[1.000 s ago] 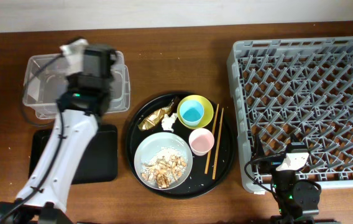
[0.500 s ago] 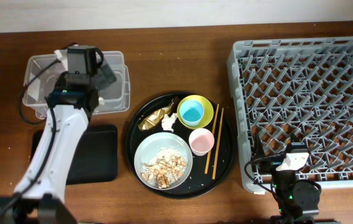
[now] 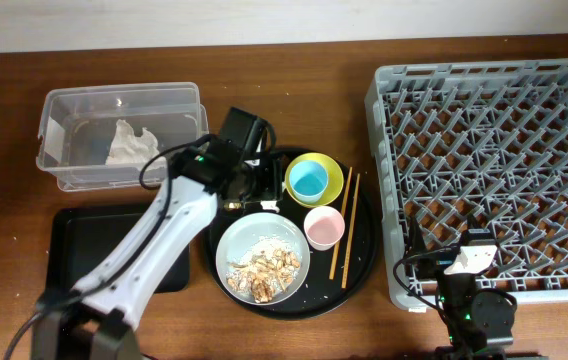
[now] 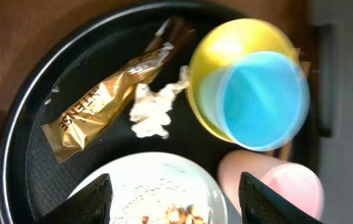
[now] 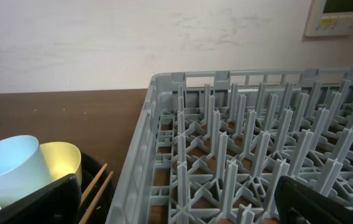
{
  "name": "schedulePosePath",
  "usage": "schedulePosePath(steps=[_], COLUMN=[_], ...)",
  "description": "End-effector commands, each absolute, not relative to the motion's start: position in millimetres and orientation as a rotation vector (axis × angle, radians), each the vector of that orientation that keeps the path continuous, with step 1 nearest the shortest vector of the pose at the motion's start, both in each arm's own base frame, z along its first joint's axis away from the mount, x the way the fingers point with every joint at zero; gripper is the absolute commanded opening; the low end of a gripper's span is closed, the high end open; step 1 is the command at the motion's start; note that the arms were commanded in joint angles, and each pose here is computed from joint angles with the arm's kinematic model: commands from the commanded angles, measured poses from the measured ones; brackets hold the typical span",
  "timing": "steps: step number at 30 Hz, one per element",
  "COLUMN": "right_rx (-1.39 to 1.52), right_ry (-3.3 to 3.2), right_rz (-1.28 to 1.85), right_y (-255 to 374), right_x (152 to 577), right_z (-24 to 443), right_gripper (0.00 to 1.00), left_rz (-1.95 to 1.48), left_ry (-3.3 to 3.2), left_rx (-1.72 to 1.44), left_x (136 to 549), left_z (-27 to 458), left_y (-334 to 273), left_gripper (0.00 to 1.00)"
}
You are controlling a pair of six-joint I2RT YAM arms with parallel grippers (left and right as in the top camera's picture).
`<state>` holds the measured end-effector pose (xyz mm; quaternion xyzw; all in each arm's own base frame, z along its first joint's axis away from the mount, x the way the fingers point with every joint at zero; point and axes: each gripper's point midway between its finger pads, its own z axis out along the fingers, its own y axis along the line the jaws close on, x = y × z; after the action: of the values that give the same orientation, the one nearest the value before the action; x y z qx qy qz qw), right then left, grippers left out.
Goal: Sort waste into correct bins and load items into the dishwasher rack
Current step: 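Carry the tissue with the left gripper and drop it into the clear bin, then return the left gripper to the tray and grasp the gold Nescafe sachet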
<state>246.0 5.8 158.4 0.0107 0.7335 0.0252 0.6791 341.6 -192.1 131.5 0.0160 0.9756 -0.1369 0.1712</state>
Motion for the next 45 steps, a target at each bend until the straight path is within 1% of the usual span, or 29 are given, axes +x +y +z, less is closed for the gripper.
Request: schedulePosePath(steps=[1,6,8,9,13,20,21,22,23,24,25,26,28,29,30,37,40,45], right_rx=[0.030,0.030,0.030,0.030,0.030,0.030,0.030,0.030,0.030,0.030,0.030,0.030,0.030,0.030,0.030,0.030,0.030,0.030], right_ry=[1.653,1.653,1.653,1.653,1.653,1.653,1.653,1.653,1.653,1.653,1.653,1.653,1.653,1.653,1.653,1.653,1.653,1.653], right_rz=[0.057,0.057,0.057,0.057,0.057,0.057,0.057,0.057,0.057,0.057,0.057,0.057,0.057,0.057,0.057,0.057,0.057,0.057], right_y=[5.7,5.7,5.7,5.7,5.7,5.7,5.7,5.7,5.7,5.7,5.7,5.7,5.7,5.7,5.7,5.7,5.7,5.7], right_x=[246.1,246.1,246.1,246.1,246.1,246.1,246.1,246.1,246.1,246.1,246.1,246.1,246.1,246.1,246.1,246.1,246.1,246.1], right_z=[154.8,154.8,154.8,154.8,154.8,154.8,154.8,154.8,154.8,154.8,154.8,154.8,154.8,154.8,154.8,154.8,154.8,154.8], right_gripper=[0.98,0.98,0.98,0.98,0.98,0.98,0.98,0.98,0.98,0.98,0.98,0.98,0.98,0.98,0.98,0.98,0.98,0.98], left_rz=[-0.308,-0.267,-0.260,-0.257,-0.237,-0.226,-0.228,-0.229,-0.230,-0.233,-0.236,-0.238,-0.249,-0.258,-0.266,-0.262,-0.160,0.118], left_ry=[2.844,2.913,2.928,2.938,2.931,2.945,2.942,2.942,2.942,2.938,2.935,2.934,2.918,2.906,2.894,2.759,2.642,2.444], left_rx=[-0.069,-0.085,-0.120,-0.149,-0.155,-0.123,-0.124,-0.121,-0.118,-0.114,-0.114,-0.114,-0.113,-0.112,-0.111,-0.134,-0.220,-0.423], left_x=[345.9,352.9,354.3,354.9,362.1,360.1,360.8,360.6,360.2,360.7,361.3,361.5,362.9,363.6,363.7,363.9,374.8,399.6], left_z=[99.2,55.2,44.5,37.9,24.1,10.2,10.4,10.4,10.5,10.7,11.0,11.9,19.3,25.5,32.8,101.5,136.4,167.8], left_y=[-187.3,-191.3,-192.0,-192.4,-193.0,-201.6,-201.6,-202.6,-203.4,-204.8,-205.2,-205.2,-205.9,-206.3,-206.2,-189.4,-153.1,-76.0], left_gripper=[0.64,0.62,0.58,0.58,0.58,0.56,0.54,0.49,0.41,0.36,0.33,0.27,0.21,0.09,0.01,0.01,0.01,0.01])
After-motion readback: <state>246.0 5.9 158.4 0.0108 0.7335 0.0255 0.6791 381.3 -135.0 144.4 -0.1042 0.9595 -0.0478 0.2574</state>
